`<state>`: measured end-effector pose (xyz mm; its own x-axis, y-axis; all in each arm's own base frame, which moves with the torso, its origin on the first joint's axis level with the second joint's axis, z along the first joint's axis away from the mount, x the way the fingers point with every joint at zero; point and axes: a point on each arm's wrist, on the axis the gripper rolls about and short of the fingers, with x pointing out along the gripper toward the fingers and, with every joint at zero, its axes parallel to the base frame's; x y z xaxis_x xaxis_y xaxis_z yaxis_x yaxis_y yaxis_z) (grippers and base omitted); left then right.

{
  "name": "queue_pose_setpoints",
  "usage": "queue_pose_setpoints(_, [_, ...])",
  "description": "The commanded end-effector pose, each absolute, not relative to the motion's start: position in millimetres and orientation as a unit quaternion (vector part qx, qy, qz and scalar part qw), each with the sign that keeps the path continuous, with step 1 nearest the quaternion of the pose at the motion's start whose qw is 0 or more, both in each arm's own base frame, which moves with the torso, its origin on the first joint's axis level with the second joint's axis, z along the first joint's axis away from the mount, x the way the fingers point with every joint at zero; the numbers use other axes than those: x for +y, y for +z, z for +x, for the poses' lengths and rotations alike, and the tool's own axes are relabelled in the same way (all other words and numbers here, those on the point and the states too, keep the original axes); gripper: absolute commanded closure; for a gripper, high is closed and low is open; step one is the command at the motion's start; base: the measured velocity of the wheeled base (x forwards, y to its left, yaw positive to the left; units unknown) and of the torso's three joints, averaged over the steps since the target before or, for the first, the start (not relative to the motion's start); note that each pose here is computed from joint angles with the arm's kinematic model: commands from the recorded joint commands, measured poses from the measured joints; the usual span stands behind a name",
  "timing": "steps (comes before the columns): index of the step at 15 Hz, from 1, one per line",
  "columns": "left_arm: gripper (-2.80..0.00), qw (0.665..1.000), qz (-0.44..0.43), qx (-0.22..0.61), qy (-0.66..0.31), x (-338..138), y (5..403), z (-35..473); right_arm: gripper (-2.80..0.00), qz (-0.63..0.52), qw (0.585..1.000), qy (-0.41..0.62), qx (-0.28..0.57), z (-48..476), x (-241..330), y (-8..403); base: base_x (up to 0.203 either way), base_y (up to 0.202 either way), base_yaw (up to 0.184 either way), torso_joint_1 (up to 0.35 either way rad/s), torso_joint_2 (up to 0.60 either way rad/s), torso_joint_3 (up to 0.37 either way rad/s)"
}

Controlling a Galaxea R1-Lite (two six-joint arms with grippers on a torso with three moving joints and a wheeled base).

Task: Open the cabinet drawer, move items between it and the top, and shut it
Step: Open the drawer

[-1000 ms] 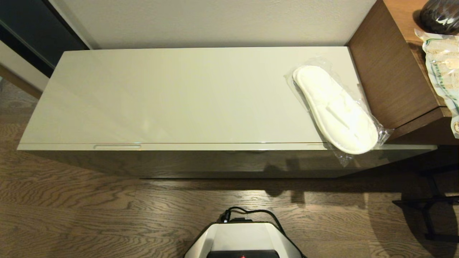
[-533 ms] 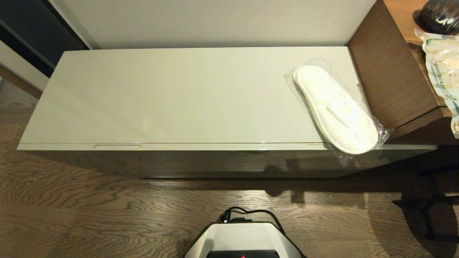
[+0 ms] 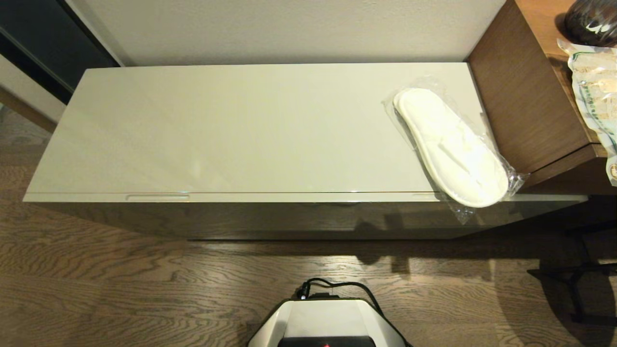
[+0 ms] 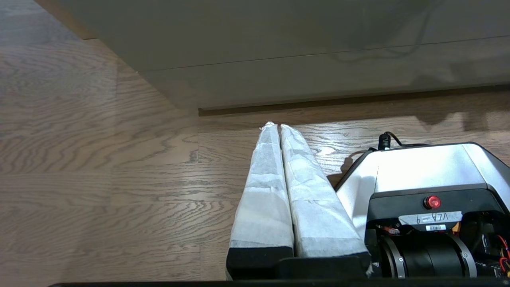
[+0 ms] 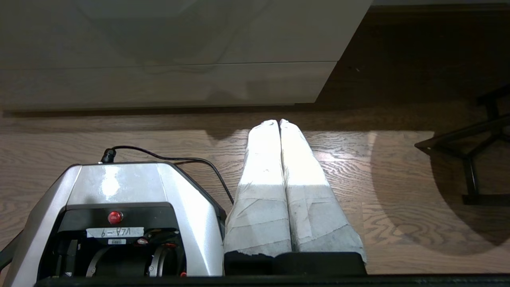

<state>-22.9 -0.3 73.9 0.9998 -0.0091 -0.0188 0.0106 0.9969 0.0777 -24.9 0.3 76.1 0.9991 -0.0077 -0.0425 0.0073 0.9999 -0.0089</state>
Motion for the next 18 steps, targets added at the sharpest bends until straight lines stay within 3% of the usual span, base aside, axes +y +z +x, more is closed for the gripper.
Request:
queue_pose_setpoints(1, [0.00,0.999,0.036,0.010,-0.004,-0.3,74.3,-22.8,0.00,-0.004,1.000,-0.004,0.022,-24.8,0.3,76.1,0.000,0.000,0.000,0.000,0.00,0.000])
queue_pose_setpoints(4, [0.00,0.999,0.037,0.008,0.000,-0.1,91.7,-25.2,0.00,-0.004,1.000,-0.004,0.021,-24.8,0.3,76.3,0.000,0.000,0.000,0.000,0.00,0.000])
queue_pose_setpoints(8, [0.00,0.999,-0.032,0.009,-0.006,-0.5,197.5,-10.9,0.00,-0.004,1.000,-0.004,0.021,-24.8,0.3,76.3,0.000,0.000,0.000,0.000,0.00,0.000])
queue_pose_setpoints(11, [0.00,0.993,-0.077,0.090,-0.030,-1.5,238.0,45.7,0.00,-0.004,1.000,-0.004,0.022,-24.8,0.3,76.1,0.000,0.000,0.000,0.000,0.00,0.000])
queue_pose_setpoints(15, [0.00,0.965,-0.115,0.217,-0.088,-6.0,227.1,112.3,0.00,-0.004,1.000,-0.004,0.022,-24.8,0.3,76.1,0.000,0.000,0.000,0.000,0.00,0.000])
queue_pose_setpoints(18, [0.00,0.957,-0.126,0.240,-0.100,-8.9,209.7,163.2,0.00,-0.004,1.000,-0.004,0.022,-24.8,0.3,76.1,0.000,0.000,0.000,0.000,0.00,0.000])
